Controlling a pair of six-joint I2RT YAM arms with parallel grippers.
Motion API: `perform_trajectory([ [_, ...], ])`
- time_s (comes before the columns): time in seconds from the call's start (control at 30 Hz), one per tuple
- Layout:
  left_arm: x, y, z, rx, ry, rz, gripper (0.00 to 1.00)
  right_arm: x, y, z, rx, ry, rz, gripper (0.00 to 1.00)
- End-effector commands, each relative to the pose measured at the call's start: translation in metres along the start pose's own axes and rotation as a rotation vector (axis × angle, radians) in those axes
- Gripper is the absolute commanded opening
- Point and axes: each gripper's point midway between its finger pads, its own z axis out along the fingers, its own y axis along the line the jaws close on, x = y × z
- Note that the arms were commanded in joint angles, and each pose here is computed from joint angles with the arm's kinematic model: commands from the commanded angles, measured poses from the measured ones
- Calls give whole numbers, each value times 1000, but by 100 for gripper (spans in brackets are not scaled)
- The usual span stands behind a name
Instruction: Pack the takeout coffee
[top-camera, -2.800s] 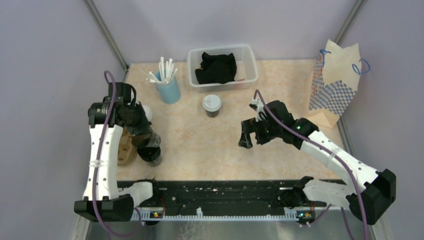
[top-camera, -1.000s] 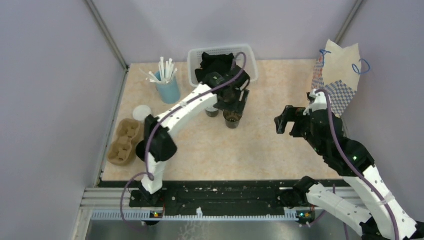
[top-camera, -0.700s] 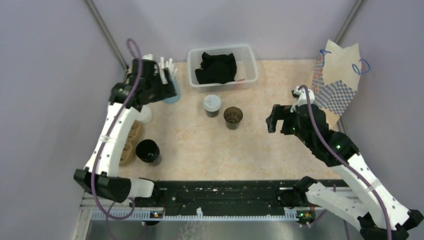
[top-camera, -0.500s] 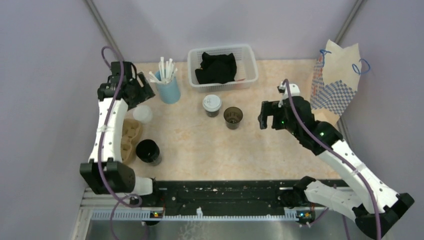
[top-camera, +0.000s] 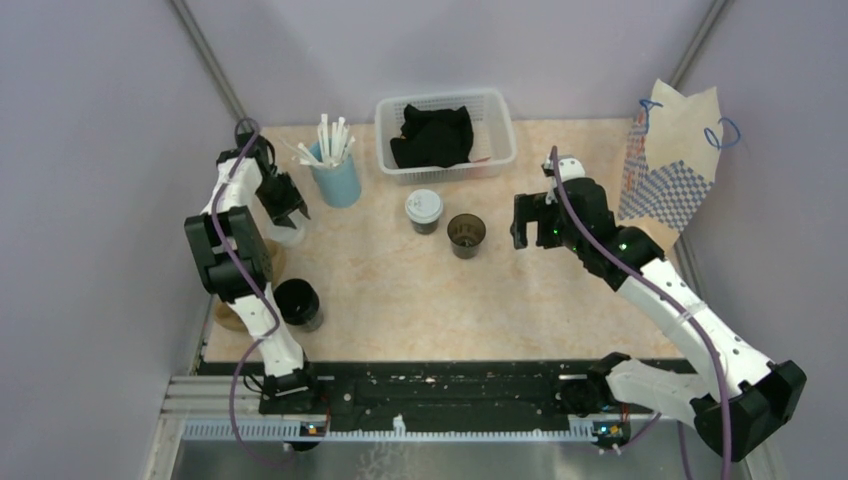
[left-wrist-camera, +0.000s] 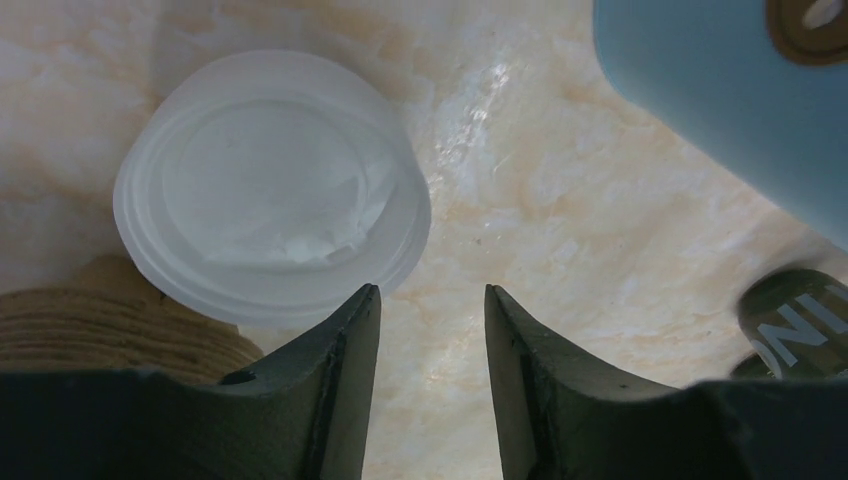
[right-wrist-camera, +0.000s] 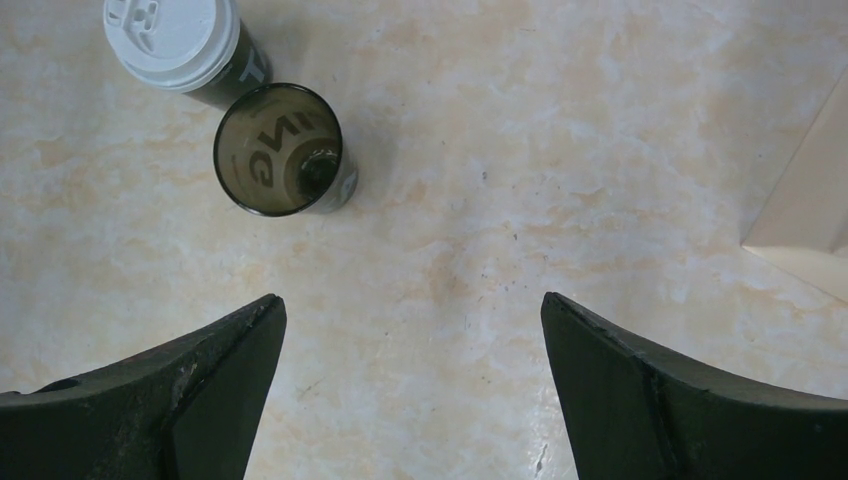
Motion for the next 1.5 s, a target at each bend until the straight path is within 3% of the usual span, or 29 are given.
perform_trajectory([
  [0.0,-32,-19,-14,65,-93,71,47,-22,3,-3,-20,-65,10,99],
  [0.4,-38,-13,3,-5,-87,120,27,-21,4,-1,-32,-58,37,99],
  [0.8,-39,-6,11,-59,-68,133,26,-19,4,0,-34,-57,34,99],
  [0.9,-36,-6,14,-60,-57,134,21,-19,4,1,-35,-57,33,99],
  [1.37,-35,-5,18,-84,-47,148,13,-20,4,1,-32,-60,28,99],
  [1.47,-34,-4,18,-93,-45,149,17,-20,3,1,-32,-60,29,99],
])
